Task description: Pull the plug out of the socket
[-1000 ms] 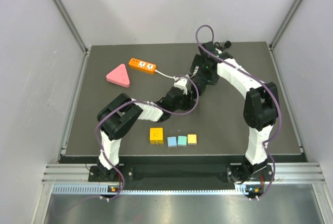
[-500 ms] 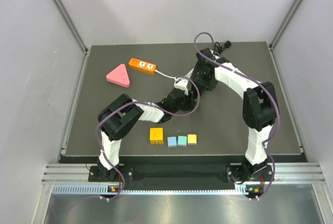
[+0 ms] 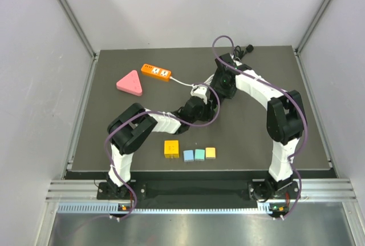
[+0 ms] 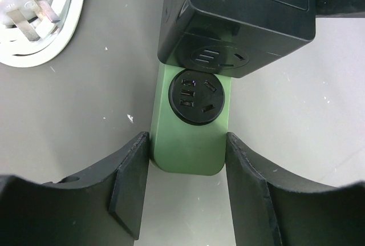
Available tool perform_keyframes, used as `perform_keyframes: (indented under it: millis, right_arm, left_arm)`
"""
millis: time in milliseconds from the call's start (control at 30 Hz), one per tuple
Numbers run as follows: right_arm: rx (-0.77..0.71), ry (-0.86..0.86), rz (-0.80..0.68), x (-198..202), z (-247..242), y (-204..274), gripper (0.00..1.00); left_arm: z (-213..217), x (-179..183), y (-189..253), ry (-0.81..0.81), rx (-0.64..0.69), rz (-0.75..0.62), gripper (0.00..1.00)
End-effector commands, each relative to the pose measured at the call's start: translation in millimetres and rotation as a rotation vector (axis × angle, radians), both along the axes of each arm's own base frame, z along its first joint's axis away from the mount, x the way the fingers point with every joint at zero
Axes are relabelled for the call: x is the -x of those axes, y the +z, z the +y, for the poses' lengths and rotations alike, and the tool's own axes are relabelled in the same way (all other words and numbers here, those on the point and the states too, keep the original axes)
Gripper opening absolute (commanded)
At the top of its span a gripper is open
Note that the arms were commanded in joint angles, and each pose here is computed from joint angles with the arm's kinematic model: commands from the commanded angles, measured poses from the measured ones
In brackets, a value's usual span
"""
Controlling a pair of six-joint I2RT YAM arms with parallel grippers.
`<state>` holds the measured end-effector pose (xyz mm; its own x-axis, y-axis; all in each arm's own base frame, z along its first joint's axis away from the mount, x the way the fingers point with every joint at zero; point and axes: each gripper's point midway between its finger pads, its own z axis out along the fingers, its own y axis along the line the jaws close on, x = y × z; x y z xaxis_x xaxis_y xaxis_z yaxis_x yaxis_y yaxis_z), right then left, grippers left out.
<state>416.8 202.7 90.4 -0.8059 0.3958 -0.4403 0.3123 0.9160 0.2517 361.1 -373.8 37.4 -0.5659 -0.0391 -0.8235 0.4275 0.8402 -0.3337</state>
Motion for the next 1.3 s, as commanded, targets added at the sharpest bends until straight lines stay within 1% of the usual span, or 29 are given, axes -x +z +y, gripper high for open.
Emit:
perform_keyframes:
  millis: [0,33,267,467,633,733,767,833,867,900,967,1067,1133,1200,1233,1267]
  right_arm:
    - [-0.039,0.057,-0.095,-16,16,17,0.11]
    - [-0.038,0.061,-0.1,-17,15,19,0.0]
    - [-0.036,0.108,-0.172,-24,16,44,0.0]
    - [0.014,0.14,-0.153,-28,14,50,0.0]
    - [0.046,0.133,-0.13,-28,6,50,0.0]
    - [-0.018,0.129,-0.12,-29,8,55,0.0]
    - [-0.07,0.144,-0.126,-28,13,61,0.0]
    - [-0.121,0.124,-0.14,-32,8,69,0.0]
    - [-0.197,0.153,-0.123,-25,15,71,0.0]
    - [-0.243,0.143,-0.15,-33,10,77,0.0]
    - [-0.284,0.14,-0.157,-31,8,84,0.0]
    - [-0.274,0.131,-0.173,-32,0,88,0.0]
    - [-0.235,0.128,-0.175,-32,-1,86,0.0]
    - [-0.2,0.142,-0.167,-27,8,83,0.0]
    - [-0.138,0.13,-0.172,-27,4,79,0.0]
    - [-0.082,0.139,-0.192,-28,13,83,0.0]
  left_arm:
    - [21,1,-32,0.091,-0.087,0.089,0.0]
    - [21,1,-33,0.093,-0.09,0.092,0.0]
    - [20,0,-32,0.091,-0.087,0.091,0.0]
    - [19,-1,-35,0.089,-0.097,0.099,0.0]
    - [21,-2,-37,0.1,-0.112,0.108,0.0]
    - [20,-3,-38,0.104,-0.117,0.113,0.0]
    - [20,-3,-39,0.104,-0.118,0.114,0.0]
    - [19,-2,-39,0.1,-0.118,0.116,0.0]
    - [19,-3,-38,0.101,-0.118,0.115,0.0]
    - [19,-3,-38,0.1,-0.119,0.116,0.0]
    - [19,-4,-39,0.1,-0.119,0.116,0.0]
    - [17,-4,-40,0.098,-0.124,0.12,0.0]
    - [17,-4,-43,0.097,-0.136,0.129,0.0]
    - [16,-6,-42,0.095,-0.134,0.128,0.0]
    - [16,-5,-43,0.096,-0.134,0.13,0.0]
    - [16,-5,-43,0.096,-0.134,0.13,0.0]
